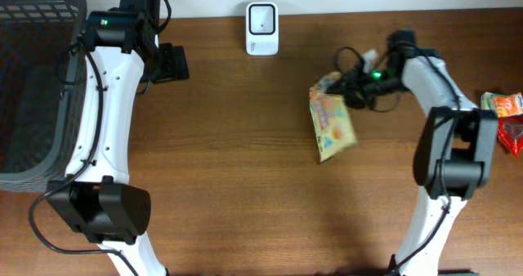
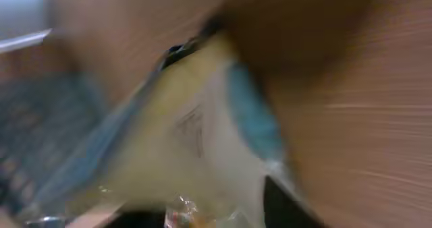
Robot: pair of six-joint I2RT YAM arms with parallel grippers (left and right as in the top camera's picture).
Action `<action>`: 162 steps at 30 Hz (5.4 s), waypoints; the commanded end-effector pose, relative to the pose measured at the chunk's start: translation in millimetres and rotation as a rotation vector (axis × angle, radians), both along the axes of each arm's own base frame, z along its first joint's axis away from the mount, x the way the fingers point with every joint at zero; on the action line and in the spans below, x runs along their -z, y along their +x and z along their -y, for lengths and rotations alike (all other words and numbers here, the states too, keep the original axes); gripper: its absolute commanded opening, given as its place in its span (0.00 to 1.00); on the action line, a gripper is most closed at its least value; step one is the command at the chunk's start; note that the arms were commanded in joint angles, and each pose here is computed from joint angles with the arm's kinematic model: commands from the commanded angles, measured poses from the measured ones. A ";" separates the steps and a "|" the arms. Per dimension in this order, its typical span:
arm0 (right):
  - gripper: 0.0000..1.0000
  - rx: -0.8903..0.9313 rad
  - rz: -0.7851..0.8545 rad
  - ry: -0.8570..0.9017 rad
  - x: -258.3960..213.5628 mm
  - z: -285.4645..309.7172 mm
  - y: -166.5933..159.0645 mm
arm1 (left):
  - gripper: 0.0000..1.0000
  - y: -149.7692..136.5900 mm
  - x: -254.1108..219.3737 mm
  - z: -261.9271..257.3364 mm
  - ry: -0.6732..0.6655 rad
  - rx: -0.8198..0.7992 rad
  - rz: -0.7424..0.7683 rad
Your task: Scan the item barcode
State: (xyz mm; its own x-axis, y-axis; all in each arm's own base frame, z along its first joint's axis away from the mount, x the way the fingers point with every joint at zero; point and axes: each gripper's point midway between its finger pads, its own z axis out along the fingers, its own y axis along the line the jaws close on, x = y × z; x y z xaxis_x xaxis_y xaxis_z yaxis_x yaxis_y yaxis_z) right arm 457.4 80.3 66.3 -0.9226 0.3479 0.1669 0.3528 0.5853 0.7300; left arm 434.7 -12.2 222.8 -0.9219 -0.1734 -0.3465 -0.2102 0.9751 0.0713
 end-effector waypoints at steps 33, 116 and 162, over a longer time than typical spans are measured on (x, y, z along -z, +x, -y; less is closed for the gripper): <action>0.04 -0.091 -0.016 0.095 -154.3 -81.8 -12.2 | 0.99 0.3 -4.8 -5.1 0.003 -0.020 0.016; 0.04 1.073 -0.706 -1.108 2.2 507.0 -275.2 | 0.99 0.2 -4.8 -3.9 0.003 -0.017 0.016; 0.99 -0.068 0.622 -0.690 -119.0 40.4 -188.6 | 0.99 0.2 -4.8 -3.6 0.003 -0.017 0.016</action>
State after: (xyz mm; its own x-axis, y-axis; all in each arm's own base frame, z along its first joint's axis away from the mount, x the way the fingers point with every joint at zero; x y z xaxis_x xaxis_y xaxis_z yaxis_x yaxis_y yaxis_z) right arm 275.8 36.8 174.1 -0.8516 0.1819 -0.4916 0.0150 0.9459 0.3240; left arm 435.1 -11.4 222.9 -0.9210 -0.1752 -0.3479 -0.2122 0.9747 0.0708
